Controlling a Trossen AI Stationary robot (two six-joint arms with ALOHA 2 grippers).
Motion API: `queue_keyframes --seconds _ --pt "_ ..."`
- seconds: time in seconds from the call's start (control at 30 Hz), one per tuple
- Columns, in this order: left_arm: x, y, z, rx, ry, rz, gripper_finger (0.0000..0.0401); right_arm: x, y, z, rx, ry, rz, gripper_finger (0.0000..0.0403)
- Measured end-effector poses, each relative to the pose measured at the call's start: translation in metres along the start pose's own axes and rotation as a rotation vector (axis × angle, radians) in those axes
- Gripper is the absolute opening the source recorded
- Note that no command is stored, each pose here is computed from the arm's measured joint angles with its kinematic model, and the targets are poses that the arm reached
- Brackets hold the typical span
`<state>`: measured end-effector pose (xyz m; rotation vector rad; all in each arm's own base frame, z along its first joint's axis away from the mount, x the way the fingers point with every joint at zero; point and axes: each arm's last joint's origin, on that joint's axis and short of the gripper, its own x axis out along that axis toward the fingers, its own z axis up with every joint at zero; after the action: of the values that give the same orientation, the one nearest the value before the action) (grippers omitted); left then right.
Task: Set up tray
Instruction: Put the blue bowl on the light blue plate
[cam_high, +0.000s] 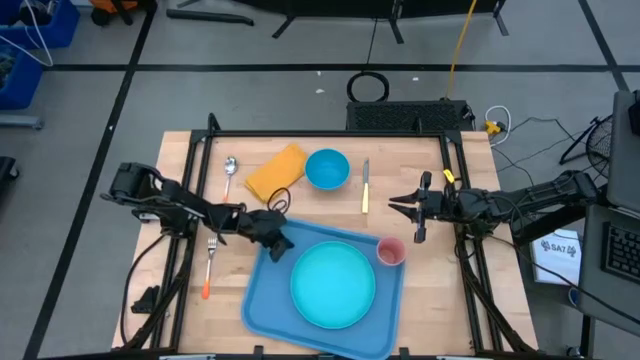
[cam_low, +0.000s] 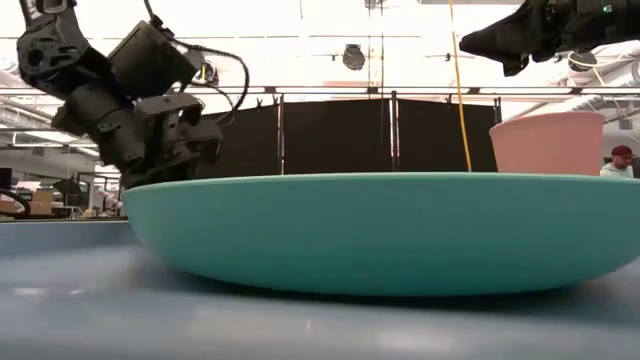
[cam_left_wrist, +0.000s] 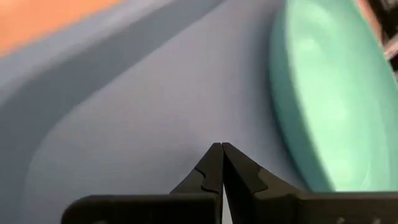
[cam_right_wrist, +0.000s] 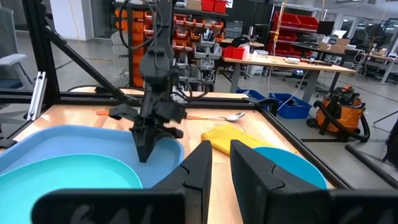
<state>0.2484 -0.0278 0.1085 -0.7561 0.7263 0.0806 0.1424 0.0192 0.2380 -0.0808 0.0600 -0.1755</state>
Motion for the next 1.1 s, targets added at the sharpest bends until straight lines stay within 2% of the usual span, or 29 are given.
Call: queue_keyframes --seconds 0.27,0.33,0.4,0.5,0.6,0.8,0.9,1.1 --pt "-0.028 -0.041 0.035 0.313 -0.142 -0.148 0.0006 0.007 -0.003 -0.001 0.024 0.028 -0.040 0.0050" --pt "-0.040 -0.049 0.044 0.367 -0.158 -0.123 0.0015 0.013 -0.006 -0.002 0.030 0.052 -0.068 0.0050" --pt "-0.053 -0.051 0.053 0.398 -0.167 -0.009 0.0020 0.018 -0.008 -0.002 0.020 0.076 -0.090 0.0050" --pt "-0.074 -0.046 0.079 0.347 -0.215 0.246 0.0014 0.024 -0.010 -0.002 -0.002 0.096 -0.113 0.0050" --pt "-0.095 -0.032 0.111 0.229 -0.193 0.375 0.0004 0.027 -0.013 -0.002 -0.015 0.109 -0.130 0.0050" --pt "-0.116 -0.012 0.180 0.231 -0.203 0.310 0.0028 0.028 -0.019 -0.004 -0.030 0.122 -0.167 0.0050" --pt "-0.116 0.007 0.208 0.172 -0.183 0.287 0.0039 0.028 -0.020 -0.004 -0.029 0.123 -0.176 0.0050" --pt "-0.097 0.036 0.231 0.003 0.001 0.318 0.0069 0.028 -0.020 -0.004 -0.050 0.125 -0.176 0.0050"
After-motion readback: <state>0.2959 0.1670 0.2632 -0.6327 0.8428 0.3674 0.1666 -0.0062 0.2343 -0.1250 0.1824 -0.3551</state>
